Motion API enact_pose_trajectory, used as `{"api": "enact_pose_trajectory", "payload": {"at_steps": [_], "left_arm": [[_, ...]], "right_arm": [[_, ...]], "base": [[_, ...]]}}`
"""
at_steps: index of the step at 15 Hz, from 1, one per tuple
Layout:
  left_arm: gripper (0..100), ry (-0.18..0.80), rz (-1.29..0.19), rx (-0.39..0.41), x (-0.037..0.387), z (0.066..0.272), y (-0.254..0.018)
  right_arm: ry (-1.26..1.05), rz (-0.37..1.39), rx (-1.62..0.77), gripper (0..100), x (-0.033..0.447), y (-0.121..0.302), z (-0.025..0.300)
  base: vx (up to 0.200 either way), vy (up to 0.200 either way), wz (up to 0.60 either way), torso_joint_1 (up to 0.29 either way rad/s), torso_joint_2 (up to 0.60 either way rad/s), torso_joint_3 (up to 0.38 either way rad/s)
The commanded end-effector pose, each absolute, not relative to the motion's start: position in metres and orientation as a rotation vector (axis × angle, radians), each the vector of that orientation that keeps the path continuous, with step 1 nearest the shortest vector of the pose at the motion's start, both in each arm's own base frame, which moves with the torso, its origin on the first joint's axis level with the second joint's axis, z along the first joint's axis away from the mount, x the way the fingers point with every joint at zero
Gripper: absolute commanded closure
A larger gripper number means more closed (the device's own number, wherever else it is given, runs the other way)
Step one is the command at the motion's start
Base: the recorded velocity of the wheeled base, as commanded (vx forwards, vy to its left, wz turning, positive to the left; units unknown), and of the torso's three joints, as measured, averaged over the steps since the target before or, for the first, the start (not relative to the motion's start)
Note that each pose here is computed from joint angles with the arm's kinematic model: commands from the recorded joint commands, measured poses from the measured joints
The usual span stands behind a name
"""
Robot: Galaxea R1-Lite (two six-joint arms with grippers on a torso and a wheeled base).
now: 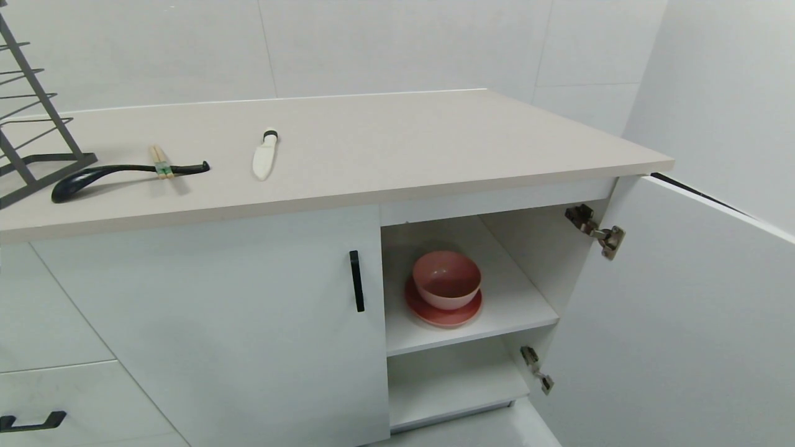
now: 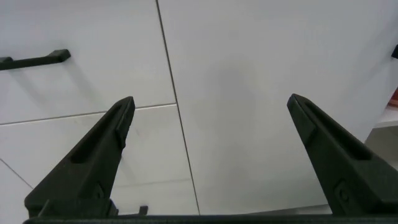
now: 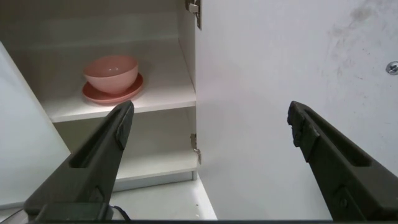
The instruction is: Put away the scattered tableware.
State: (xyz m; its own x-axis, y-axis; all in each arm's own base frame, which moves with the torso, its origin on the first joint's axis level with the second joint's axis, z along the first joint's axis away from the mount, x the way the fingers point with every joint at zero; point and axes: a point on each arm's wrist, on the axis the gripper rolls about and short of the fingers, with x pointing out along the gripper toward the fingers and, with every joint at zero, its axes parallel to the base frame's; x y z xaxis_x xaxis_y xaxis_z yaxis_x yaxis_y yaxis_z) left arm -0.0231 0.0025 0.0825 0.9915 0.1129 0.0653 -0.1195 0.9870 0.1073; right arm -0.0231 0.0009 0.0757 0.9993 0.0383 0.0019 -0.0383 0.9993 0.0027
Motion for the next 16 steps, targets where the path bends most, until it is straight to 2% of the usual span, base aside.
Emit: {"api": "enact_pose_trajectory", "payload": {"at_steps": [1,5,7,8,9,10,11,13,16], "left_arm": [[0,-0.061,0.117,0.114,-0.023,0.083,0.003],[0,-0.099,0.130,0.107,-0.024,0.086,0.003],[0,-0.054,0.120,0.099,-0.023,0.082,0.003],[0,-0.056,0.092,0.089,-0.023,0.082,0.002],[0,-0.053,0.023,0.047,-0.023,0.081,0.000],[0,-0.008,-0.031,0.017,-0.023,0.076,-0.001],[0,0.020,-0.068,0.002,-0.024,0.075,-0.001],[0,-0.002,-0.071,0.009,-0.023,0.076,-0.002],[0,-0.002,-0.069,0.015,-0.023,0.076,-0.002]], "right_arm": [[0.000,0.038,0.003,0,-0.023,0.001,0.076],[0.000,0.038,0.002,0,-0.023,0.001,0.076],[0.000,0.038,0.002,0,-0.023,0.001,0.076],[0.000,0.038,0.003,0,-0.023,0.001,0.076],[0.000,0.038,0.003,0,-0.023,0.001,0.076],[0.000,0.038,0.003,0,-0.023,0.001,0.076],[0.000,0.038,0.005,0,-0.023,0.001,0.076],[0.002,0.038,0.005,0,-0.023,0.001,0.076],[0.002,0.038,0.008,0,-0.023,0.001,0.076]], "base": [[0.000,0.000,0.00,0.000,0.00,0.000],[0.000,0.000,0.00,0.000,0.00,0.000],[0.000,0.000,0.00,0.000,0.00,0.000],[0.000,0.000,0.00,0.000,0.00,0.000],[0.000,0.000,0.00,0.000,0.00,0.000],[0.000,0.000,0.00,0.000,0.00,0.000],[0.000,0.000,0.00,0.000,0.00,0.000],[0.000,0.000,0.00,0.000,0.00,0.000],[-0.200,0.000,0.00,0.002,0.00,-0.001]]}}
